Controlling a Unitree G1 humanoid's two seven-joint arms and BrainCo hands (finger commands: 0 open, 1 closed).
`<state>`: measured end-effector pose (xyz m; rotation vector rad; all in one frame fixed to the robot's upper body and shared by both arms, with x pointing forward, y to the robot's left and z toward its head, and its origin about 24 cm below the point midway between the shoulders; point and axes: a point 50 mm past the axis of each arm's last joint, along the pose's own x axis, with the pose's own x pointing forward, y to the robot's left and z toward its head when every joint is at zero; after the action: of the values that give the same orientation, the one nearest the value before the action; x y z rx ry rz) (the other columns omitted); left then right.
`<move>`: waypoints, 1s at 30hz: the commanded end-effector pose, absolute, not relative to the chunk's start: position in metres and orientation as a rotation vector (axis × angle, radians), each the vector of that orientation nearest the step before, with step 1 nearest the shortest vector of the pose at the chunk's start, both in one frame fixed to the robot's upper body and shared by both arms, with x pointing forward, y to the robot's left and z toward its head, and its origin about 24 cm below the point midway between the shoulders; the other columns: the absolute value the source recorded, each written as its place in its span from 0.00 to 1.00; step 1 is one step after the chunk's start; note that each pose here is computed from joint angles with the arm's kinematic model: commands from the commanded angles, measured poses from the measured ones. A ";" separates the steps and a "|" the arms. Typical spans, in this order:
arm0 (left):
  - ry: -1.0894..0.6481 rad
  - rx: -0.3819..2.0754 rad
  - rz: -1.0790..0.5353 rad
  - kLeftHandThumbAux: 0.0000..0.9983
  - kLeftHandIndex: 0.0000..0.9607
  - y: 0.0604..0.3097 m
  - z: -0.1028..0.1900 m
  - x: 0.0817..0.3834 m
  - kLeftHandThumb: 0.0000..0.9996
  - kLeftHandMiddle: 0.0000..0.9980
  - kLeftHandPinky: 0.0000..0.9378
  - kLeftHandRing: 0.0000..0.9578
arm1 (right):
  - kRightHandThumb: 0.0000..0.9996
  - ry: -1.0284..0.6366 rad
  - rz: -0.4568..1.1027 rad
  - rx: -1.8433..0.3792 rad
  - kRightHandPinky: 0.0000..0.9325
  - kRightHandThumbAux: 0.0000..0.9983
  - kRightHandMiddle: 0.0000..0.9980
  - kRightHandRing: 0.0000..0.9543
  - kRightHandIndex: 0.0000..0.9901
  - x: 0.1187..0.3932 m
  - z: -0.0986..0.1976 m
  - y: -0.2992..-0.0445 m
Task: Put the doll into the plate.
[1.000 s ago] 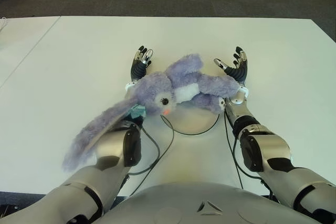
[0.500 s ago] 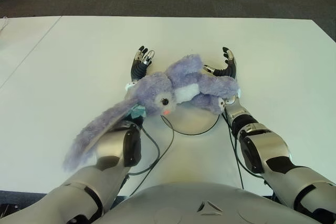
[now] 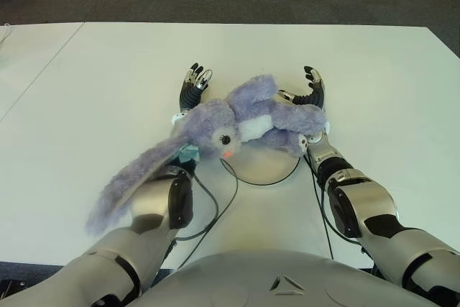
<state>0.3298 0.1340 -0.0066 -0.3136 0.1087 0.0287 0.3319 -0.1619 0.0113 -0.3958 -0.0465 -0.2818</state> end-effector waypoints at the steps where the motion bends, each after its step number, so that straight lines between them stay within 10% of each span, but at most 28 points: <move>1: 0.540 -0.354 0.094 0.59 0.00 0.141 -0.099 0.245 0.00 0.08 0.08 0.08 | 0.00 0.397 -0.277 -0.388 0.14 0.87 0.16 0.14 0.18 0.246 -0.086 -0.169; 30: 0.539 -0.345 0.090 0.60 0.00 0.139 -0.099 0.244 0.00 0.07 0.07 0.06 | 0.00 0.402 -0.293 -0.283 0.16 0.84 0.20 0.17 0.19 0.246 -0.086 -0.172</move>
<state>0.3296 0.1340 -0.0067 -0.3101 0.1085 0.0245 0.3319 -0.1706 0.0109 -0.2850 -0.0222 -0.2970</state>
